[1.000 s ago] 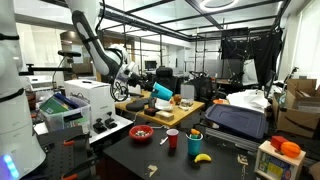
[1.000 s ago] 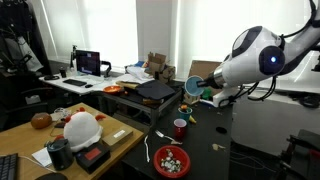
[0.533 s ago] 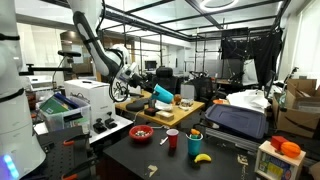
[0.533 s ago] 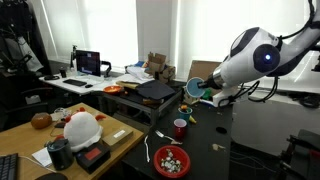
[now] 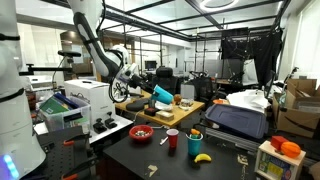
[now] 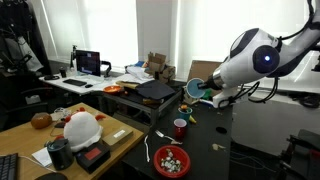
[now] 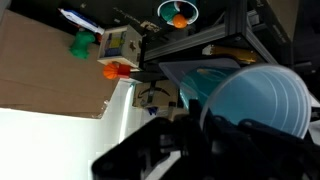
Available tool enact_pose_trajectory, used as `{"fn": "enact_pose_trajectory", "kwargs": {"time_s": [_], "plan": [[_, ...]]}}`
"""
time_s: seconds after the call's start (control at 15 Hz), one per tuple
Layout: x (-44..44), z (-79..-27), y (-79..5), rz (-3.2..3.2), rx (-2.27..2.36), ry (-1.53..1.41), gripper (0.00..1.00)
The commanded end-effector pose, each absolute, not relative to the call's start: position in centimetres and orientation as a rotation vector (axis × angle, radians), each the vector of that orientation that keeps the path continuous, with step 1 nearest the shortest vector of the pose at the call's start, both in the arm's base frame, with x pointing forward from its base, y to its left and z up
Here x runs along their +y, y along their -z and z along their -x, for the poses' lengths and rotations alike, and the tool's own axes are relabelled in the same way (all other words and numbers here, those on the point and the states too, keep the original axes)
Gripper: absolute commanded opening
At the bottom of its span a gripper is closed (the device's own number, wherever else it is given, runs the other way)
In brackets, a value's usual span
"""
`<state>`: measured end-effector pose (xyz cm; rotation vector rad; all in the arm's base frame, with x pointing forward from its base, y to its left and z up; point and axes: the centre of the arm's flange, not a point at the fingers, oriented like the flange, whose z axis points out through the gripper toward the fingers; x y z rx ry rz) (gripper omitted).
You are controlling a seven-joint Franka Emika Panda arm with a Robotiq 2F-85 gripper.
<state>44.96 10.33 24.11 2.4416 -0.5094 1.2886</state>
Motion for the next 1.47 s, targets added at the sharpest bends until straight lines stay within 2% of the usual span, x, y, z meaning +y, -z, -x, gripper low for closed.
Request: {"fn": "enact_pose_trajectory", "kwargs": {"time_s": [0.0, 1.27, 1.4], "plan": [[10.33, -44.96, -24.11, -2.442, -0.509, -1.289, 0.04], [10.32, -44.96, -24.11, -2.441, -0.510, -1.289, 0.04], [10.29, -44.95, -24.21, -2.441, -0.509, -1.289, 0.01]]}}
